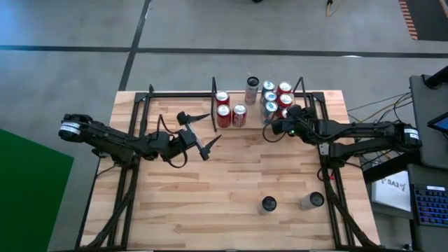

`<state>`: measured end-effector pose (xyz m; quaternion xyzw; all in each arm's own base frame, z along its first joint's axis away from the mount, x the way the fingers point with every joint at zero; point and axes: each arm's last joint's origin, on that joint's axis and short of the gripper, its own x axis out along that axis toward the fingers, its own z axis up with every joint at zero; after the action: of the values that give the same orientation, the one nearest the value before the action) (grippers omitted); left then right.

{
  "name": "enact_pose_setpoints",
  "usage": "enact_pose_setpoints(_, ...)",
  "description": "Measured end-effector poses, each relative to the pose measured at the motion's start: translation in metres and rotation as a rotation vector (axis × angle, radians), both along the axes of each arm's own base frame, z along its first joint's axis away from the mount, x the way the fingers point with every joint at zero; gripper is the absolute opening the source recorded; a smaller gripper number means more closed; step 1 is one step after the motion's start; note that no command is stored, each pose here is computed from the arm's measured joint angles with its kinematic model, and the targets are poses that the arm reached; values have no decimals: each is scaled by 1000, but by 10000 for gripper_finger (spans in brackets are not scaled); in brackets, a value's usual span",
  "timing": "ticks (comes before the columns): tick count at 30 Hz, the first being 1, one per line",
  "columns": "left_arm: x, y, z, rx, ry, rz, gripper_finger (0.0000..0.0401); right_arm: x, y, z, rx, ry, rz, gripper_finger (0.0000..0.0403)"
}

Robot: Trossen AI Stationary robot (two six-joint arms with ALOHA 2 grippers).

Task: Place canned beverage on shelf
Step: Put the red soda can on the shelf

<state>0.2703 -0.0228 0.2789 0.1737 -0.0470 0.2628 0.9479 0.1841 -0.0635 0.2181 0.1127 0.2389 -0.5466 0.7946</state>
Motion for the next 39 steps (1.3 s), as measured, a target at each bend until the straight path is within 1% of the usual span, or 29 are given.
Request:
enact_pose_setpoints(5, 0, 0, 0, 0, -1, 0, 389, 2, 0, 22, -5, 12, 16, 332)
enact_pose_setpoints(8, 0, 0, 0, -3, 0, -2, 389, 3, 1, 39, 21, 33, 41, 331)
enact_pose_setpoints(11, 0, -1, -1, -19, 1, -9, 389, 6, 6, 58, 82, 8, 118, 330)
enact_pose_setpoints(14, 1, -2, -3, -31, 10, -14, 389, 9, 12, 72, 152, -32, 214, 318)
enact_pose_setpoints(17, 1, -2, -3, -40, 13, -16, 389, 11, 17, 80, 267, -81, 299, 281)
enact_pose_setpoints(19, 1, -2, -4, -40, 16, -16, 389, 11, 19, 80, 357, -101, 326, 242)
enact_pose_setpoints(22, 1, -2, -4, -40, 16, -16, 389, 7, 22, 75, 446, -87, 288, 166)
enact_pose_setpoints(24, 1, -2, -4, -39, 17, -16, 389, 2, 23, 70, 492, -46, 243, 112)
enact_pose_setpoints(27, 1, -2, -4, -39, 21, -17, 389, -2, 23, 66, 508, -11, 195, 34)
enact_pose_setpoints(28, 1, -2, -4, -38, 23, -17, 389, -3, 23, 66, 497, 0, 181, 23)
enact_pose_setpoints(29, 1, -2, -4, -38, 23, -17, 389, -3, 22, 66, 486, 3, 168, 19)
enact_pose_setpoints(34, 1, -2, -4, -38, 23, -17, 389, -4, 20, 65, 468, 10, 136, 10)
enact_pose_setpoints(36, 1, -2, -4, -38, 22, -17, 389, -6, 19, 64, 467, 26, 124, 9)
enact_pose_setpoints(39, 1, -2, -4, -38, 23, -17, 389, -10, 18, 63, 436, 65, 88, 9)
